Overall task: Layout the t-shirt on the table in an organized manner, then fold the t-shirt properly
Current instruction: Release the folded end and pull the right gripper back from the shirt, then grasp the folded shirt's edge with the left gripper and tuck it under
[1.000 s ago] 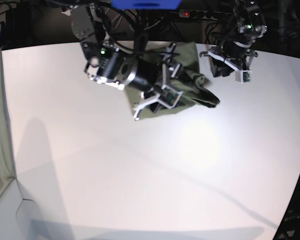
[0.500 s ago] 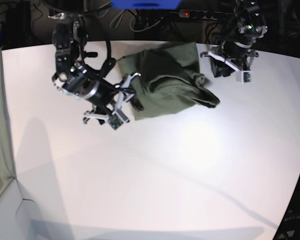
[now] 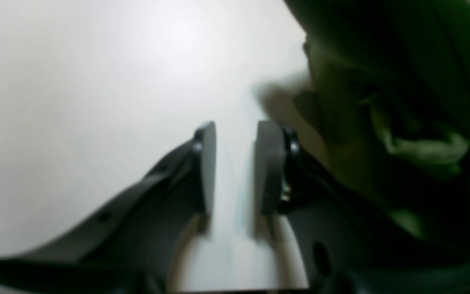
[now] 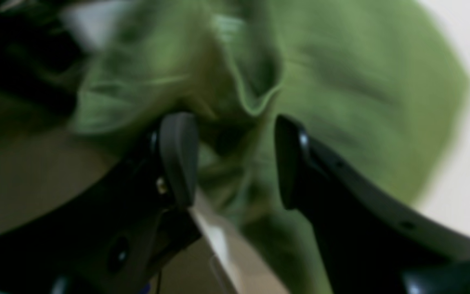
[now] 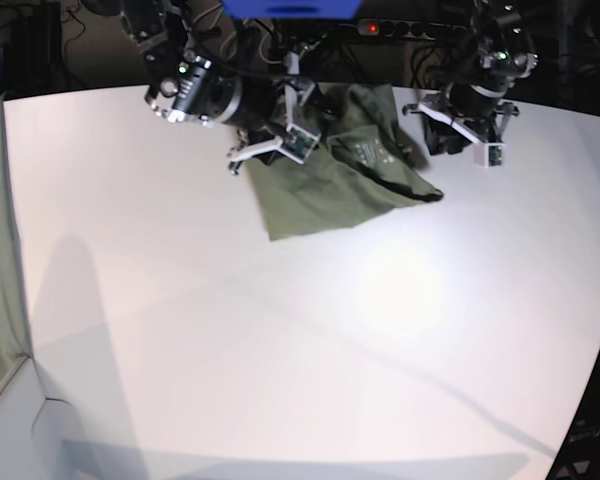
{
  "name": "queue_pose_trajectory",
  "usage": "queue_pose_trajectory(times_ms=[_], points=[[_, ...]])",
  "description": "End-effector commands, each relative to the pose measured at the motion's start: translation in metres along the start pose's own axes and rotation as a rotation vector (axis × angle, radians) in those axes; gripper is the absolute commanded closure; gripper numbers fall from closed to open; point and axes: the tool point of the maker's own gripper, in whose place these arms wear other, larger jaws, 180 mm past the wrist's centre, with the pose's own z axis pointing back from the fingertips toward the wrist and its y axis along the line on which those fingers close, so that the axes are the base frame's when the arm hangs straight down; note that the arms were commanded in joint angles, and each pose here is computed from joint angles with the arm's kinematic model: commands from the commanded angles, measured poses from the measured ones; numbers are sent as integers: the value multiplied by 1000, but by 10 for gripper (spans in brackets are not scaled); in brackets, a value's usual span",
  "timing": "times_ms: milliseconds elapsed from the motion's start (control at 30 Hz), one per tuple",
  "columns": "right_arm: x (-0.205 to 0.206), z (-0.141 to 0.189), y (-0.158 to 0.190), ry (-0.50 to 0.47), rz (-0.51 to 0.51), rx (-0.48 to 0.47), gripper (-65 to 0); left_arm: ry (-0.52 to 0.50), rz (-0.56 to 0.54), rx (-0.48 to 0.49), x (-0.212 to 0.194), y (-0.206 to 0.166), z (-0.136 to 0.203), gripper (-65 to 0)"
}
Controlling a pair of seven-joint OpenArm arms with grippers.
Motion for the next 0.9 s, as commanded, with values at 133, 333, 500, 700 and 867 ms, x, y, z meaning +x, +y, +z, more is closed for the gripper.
queue_pose_trajectory(times_ms=[133,333,500,700,867], points=[[3,7,10,-13,91,52,-297,-66,-61,28,24,11,19,-172],[25,26,-38,-84,25,-116,-290,0,-19,75,20,32,42,-173],[16,46,-95,-60,-146,-314,-315,20,31,138,24,59,65,-173],[-6,56,-116,87,-200,-367,-489,47,-57,66,21,48,73,-173],[-4,53,-113,79,-214,-360,-535,58,-50,54,19,45,71,-238]])
